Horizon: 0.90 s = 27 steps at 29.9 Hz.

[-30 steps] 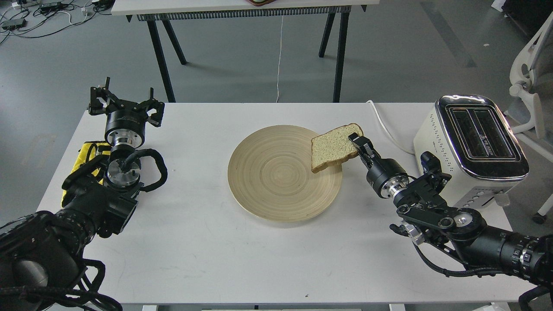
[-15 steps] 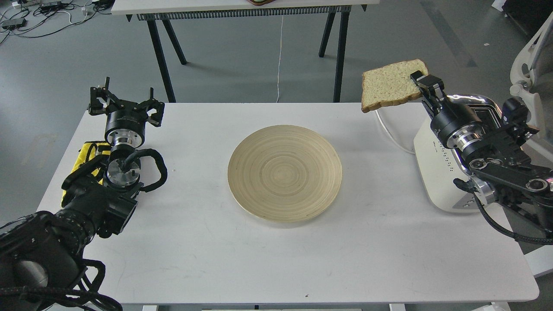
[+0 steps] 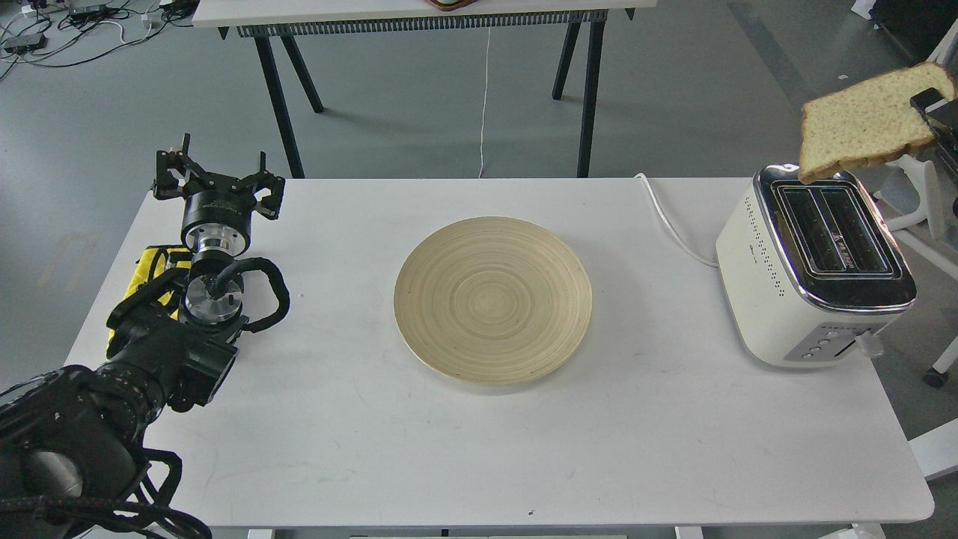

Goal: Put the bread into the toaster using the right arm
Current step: 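Carry the bread with the right gripper up above the toaster, then lower the bread with the right gripper into the toaster slot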

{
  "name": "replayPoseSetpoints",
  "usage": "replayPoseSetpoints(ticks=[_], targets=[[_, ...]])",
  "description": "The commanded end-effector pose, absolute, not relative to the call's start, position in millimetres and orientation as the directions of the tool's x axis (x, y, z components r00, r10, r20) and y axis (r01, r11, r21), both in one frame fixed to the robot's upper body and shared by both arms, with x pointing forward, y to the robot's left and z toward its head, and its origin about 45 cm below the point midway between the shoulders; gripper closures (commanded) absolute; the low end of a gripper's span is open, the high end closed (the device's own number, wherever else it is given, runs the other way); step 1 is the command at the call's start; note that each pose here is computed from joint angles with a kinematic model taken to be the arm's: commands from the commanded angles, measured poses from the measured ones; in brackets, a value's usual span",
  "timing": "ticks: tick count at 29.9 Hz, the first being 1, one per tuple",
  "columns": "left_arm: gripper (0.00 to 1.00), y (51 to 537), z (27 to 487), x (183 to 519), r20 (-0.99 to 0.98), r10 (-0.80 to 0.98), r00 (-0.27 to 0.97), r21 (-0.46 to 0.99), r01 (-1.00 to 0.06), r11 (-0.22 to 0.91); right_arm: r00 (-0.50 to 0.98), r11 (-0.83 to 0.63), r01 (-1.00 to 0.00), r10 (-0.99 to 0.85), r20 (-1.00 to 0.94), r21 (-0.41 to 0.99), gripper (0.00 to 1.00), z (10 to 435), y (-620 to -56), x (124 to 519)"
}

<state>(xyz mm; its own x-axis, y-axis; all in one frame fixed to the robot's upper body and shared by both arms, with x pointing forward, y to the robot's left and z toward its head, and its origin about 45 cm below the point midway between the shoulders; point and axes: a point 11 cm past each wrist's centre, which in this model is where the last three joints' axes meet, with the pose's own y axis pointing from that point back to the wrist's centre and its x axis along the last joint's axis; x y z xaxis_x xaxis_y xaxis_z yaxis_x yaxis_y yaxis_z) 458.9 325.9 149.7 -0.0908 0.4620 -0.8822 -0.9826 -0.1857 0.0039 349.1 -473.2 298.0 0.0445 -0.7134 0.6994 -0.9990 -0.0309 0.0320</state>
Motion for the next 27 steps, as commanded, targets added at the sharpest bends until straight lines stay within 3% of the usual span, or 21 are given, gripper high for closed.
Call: replayPoseSetpoints(ticks=[1, 27], targets=[[0.0, 326, 150, 459, -0.882, 0.462, -0.091, 0.004, -0.982, -0.187, 0.072, -0.028, -0.997, -0.687, 0.723, 0.073, 0.87, 285, -480, 338], [0.0, 325, 149, 459, -0.882, 0.463, -0.091, 0.004, -0.983, -0.185, 0.146, -0.016, -0.986, -0.562, 0.814, 0.166, 0.87, 257, -508, 326]])
